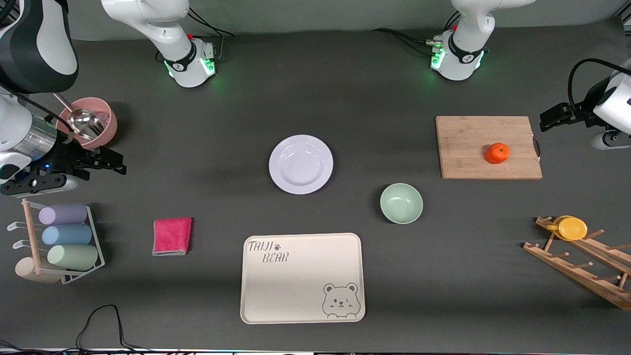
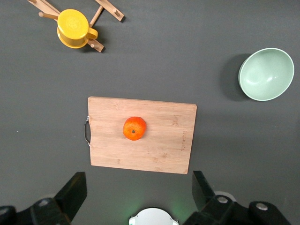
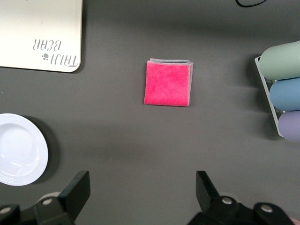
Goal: Place orange and plate with both arms
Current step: 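Reach the left gripper down toward the orange on the cutting board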
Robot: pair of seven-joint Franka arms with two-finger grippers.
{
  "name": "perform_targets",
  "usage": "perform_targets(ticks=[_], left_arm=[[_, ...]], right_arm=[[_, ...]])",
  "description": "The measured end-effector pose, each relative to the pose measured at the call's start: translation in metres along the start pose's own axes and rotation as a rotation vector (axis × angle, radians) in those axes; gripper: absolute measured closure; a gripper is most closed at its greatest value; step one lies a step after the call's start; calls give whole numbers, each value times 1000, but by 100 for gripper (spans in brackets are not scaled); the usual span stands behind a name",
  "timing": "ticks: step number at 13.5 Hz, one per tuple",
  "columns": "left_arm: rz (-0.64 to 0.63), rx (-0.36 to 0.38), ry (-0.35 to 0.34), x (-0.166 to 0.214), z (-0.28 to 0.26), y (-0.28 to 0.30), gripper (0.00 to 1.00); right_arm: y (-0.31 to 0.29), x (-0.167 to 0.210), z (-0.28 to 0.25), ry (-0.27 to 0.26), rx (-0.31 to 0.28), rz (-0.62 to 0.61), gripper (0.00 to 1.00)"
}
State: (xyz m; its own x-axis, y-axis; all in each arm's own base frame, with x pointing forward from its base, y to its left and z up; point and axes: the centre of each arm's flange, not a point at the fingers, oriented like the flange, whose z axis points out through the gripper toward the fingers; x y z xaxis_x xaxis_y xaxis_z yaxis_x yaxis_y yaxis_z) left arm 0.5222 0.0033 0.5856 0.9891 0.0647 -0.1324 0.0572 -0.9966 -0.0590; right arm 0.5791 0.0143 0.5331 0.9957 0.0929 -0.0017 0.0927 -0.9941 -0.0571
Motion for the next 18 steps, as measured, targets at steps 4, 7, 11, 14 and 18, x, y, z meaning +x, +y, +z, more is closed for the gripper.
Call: perform_targets(ticks=[4, 7, 11, 14, 18], left_arm=[[3, 1, 4, 0, -2, 2, 0], [0, 2, -10, -2, -2, 2, 0], [-5, 2, -26, -4, -1, -1, 0], [-15, 3, -48, -8, 0, -6, 0], [-49, 10, -75, -42, 3, -26, 0]], right_arm=[[21, -8, -9, -12, -1, 39, 0], [29, -15, -25, 5, -2, 54, 0], [21, -19, -21, -39, 3, 40, 0], [17, -18, -20, -43, 2, 33, 0], [16, -19, -18, -48, 5, 48, 0]])
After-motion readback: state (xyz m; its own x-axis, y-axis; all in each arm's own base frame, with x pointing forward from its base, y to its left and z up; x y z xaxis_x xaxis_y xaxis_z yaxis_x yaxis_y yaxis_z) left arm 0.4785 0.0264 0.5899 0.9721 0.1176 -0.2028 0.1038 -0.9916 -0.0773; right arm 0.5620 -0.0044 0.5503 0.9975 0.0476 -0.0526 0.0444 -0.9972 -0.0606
